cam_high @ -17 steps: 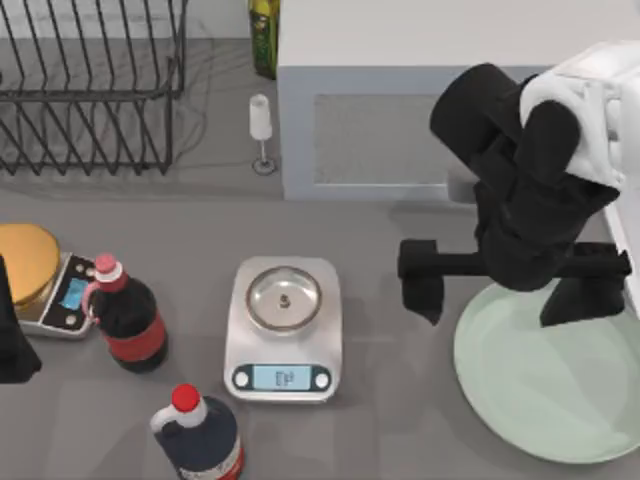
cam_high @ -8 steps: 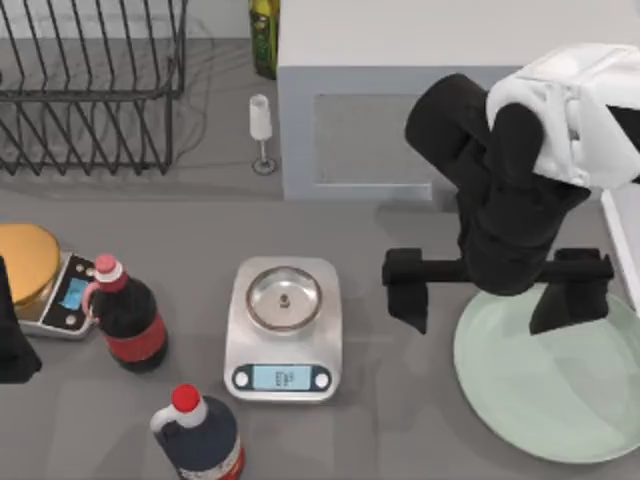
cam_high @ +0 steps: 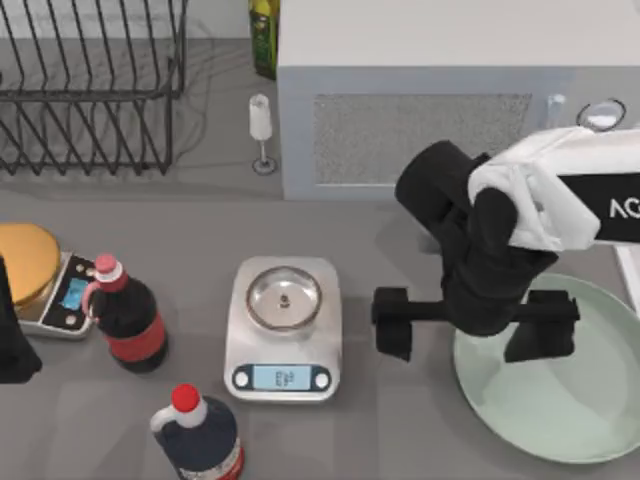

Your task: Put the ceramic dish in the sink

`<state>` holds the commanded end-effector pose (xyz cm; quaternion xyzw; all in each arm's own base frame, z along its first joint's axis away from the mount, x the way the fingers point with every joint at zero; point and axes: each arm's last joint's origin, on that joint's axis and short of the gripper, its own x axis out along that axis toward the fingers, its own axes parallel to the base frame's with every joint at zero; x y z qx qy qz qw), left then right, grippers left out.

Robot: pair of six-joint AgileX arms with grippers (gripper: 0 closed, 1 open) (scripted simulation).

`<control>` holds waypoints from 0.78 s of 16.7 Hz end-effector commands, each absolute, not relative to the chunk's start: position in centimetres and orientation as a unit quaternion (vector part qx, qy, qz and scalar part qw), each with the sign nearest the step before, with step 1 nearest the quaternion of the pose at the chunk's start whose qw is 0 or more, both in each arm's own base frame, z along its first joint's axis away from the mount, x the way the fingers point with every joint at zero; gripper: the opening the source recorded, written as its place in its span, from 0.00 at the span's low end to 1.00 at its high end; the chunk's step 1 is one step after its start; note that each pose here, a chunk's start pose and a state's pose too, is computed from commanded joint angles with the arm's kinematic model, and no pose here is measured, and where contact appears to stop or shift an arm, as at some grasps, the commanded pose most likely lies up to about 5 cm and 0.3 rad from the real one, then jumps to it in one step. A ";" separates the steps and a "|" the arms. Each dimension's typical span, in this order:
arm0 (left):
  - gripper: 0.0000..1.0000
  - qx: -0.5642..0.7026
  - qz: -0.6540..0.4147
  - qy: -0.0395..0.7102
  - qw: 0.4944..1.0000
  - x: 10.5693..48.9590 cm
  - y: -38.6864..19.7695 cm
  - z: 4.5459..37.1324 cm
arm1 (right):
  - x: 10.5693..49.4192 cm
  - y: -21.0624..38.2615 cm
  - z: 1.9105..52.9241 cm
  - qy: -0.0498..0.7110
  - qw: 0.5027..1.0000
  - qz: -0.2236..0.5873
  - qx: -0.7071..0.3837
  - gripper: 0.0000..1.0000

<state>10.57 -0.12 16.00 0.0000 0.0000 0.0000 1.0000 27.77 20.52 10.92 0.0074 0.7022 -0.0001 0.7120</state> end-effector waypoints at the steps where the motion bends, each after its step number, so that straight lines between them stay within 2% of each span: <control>1: 1.00 0.000 0.000 0.000 1.000 10.6 -0.1 16.0 | 27.6 20.5 10.0 0.704 0.710 -0.001 0.006 1.00; 6: 1.00 0.000 0.000 0.000 1.000 10.6 -0.1 16.0 | 27.4 20.4 8.9 0.707 0.707 -0.004 0.004 1.00; 13: 1.00 0.000 0.000 0.000 1.000 10.6 -0.1 16.0 | 27.4 20.4 8.9 0.707 0.707 -0.004 0.004 0.47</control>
